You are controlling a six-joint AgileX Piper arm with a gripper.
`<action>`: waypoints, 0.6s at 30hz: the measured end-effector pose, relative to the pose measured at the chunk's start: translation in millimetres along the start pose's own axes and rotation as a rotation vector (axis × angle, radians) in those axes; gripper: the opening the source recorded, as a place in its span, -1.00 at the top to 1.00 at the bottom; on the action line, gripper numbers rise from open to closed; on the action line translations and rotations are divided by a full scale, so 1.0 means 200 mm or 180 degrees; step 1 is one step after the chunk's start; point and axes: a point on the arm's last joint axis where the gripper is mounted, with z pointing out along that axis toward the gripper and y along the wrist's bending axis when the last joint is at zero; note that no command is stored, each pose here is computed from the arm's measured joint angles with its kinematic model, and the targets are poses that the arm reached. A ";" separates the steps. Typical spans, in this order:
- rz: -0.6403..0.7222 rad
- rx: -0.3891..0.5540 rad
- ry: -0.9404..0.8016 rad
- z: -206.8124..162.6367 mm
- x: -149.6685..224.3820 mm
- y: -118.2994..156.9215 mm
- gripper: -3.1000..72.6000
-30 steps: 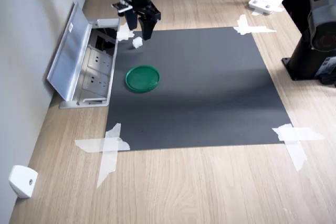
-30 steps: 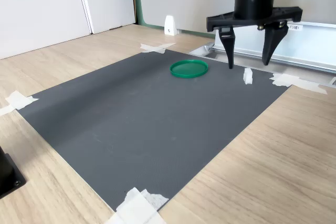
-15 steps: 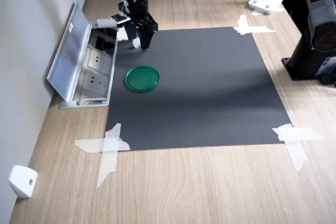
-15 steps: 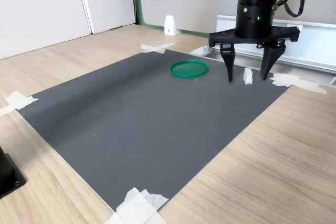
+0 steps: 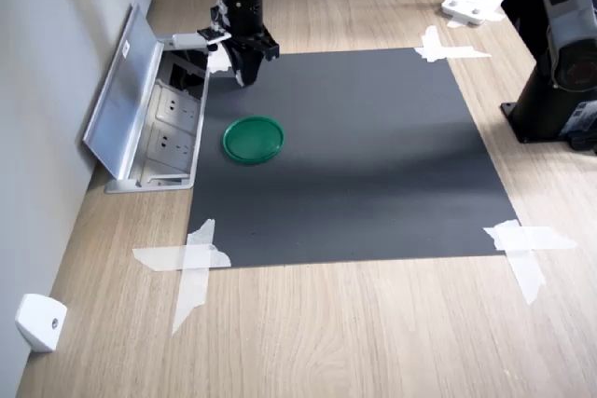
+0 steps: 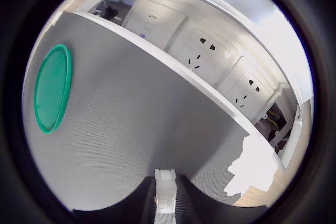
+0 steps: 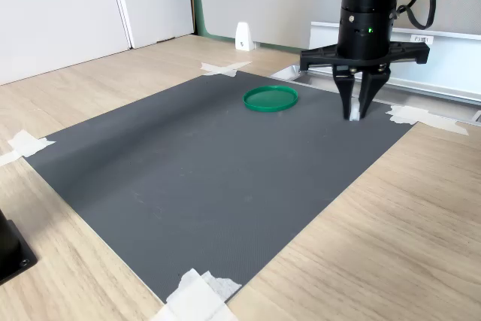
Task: Grasp a white terminal and put it on the green lid.
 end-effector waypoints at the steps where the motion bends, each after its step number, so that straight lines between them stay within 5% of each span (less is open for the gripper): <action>1: 0.0000 -0.0006 0.0004 0.00 0.00 0.00 0.69; 7: -0.0067 -0.0093 0.0070 -0.10 -0.01 0.04 0.69; 14: -0.0291 0.0198 -0.0233 -0.59 -0.20 0.19 0.69; 18: -0.0370 0.0230 -0.0378 -0.73 -0.30 0.33 0.69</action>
